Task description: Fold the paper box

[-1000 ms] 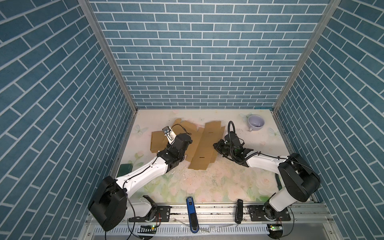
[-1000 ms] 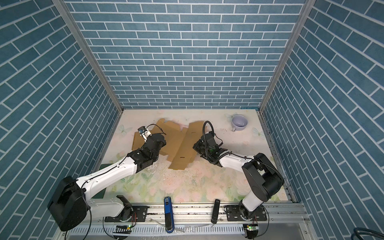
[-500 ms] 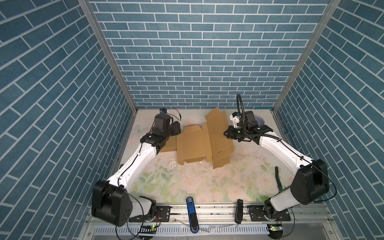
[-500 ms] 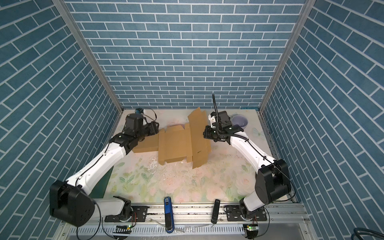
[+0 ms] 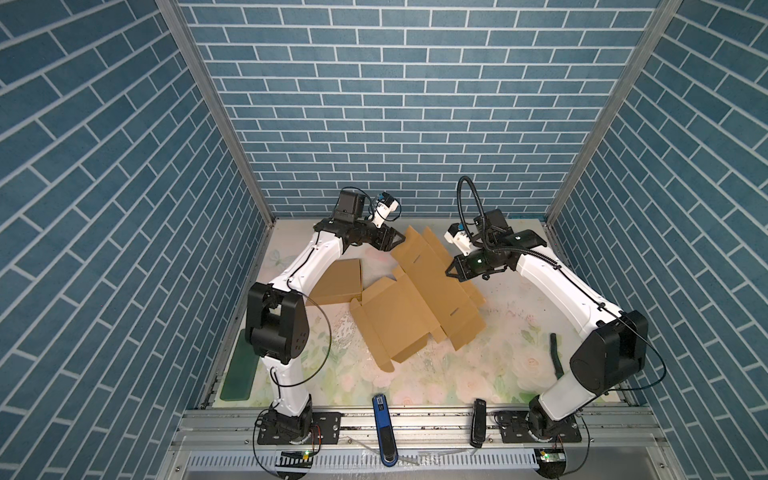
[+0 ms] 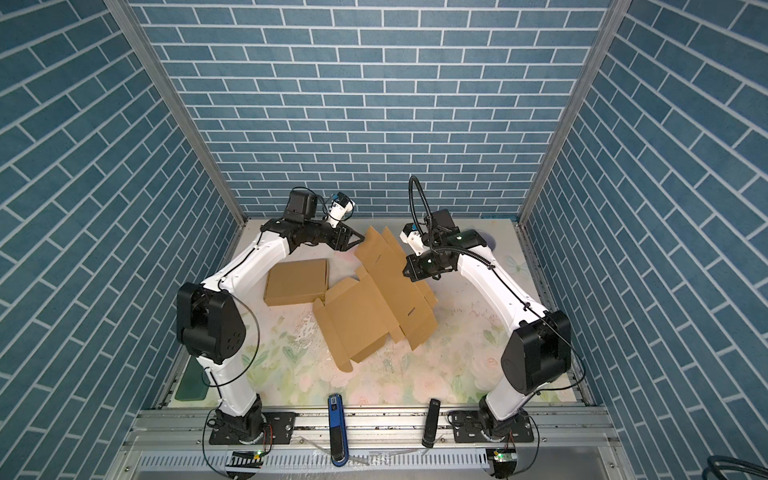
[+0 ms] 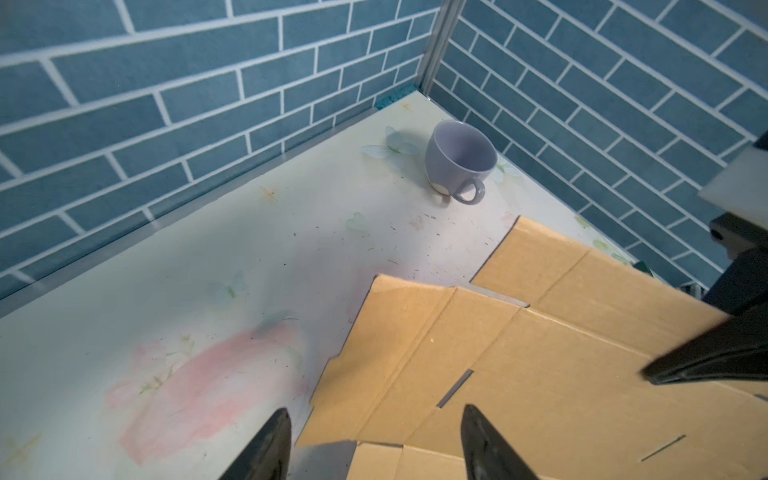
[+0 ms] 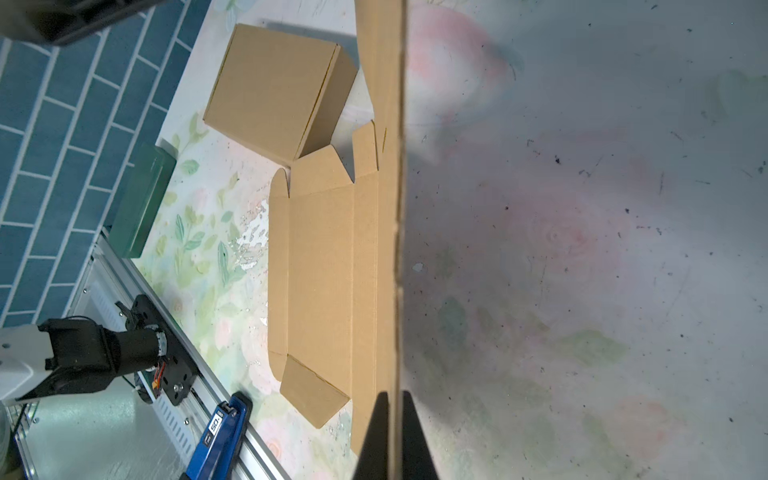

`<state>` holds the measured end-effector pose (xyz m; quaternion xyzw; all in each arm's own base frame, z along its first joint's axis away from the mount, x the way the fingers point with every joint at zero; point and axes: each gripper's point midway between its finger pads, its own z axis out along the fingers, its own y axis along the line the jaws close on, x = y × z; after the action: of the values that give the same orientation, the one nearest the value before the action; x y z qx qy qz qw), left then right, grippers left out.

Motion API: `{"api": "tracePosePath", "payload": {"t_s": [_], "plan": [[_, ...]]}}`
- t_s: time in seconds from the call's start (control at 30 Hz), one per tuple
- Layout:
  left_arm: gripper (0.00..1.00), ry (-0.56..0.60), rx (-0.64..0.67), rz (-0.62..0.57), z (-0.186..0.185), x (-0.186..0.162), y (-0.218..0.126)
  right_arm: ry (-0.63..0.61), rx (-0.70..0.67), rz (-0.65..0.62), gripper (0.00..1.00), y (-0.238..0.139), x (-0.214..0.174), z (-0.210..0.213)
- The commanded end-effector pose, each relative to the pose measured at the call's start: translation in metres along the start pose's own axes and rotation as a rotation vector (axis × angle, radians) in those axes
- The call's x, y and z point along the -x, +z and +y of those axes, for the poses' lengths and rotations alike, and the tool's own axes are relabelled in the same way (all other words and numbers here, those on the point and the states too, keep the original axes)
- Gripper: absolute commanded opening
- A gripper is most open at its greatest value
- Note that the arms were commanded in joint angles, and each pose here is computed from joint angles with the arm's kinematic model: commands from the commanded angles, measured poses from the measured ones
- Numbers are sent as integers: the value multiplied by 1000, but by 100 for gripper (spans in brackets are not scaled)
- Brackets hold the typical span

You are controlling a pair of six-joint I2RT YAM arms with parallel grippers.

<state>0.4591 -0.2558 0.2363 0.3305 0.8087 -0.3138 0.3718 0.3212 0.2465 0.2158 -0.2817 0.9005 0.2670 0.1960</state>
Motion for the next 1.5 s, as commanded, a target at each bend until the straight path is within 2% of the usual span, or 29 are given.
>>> {"api": "tracePosePath", "payload": {"t_s": [0.0,0.3,0.43,0.53,0.73,1.03,1.1,1.27,1.47], "plan": [[66,65,-102,14,-11,0,4,-110,25,21,0,-8,0,6],[65,54,-220,17,-10,-2,28,-209,23,5,0,-16,5,10],[60,47,-250,29,-12,-6,32,-224,-1,4,0,-17,9,6],[51,39,-259,37,-13,-10,33,-230,-6,-4,0,-17,13,5],[25,23,-262,31,-13,-14,35,-234,-16,-9,0,-14,18,2],[5,-19,-256,-9,-9,-12,41,-244,-50,-36,0,-16,25,-2],[0,-45,-228,-34,-4,-11,42,-242,-86,-35,3,-15,27,-9],[0,-126,-137,-135,9,-13,44,-219,-217,-11,14,-9,27,-35],[0,-210,-59,-258,17,-23,38,-231,-256,21,9,8,24,-43]]}}
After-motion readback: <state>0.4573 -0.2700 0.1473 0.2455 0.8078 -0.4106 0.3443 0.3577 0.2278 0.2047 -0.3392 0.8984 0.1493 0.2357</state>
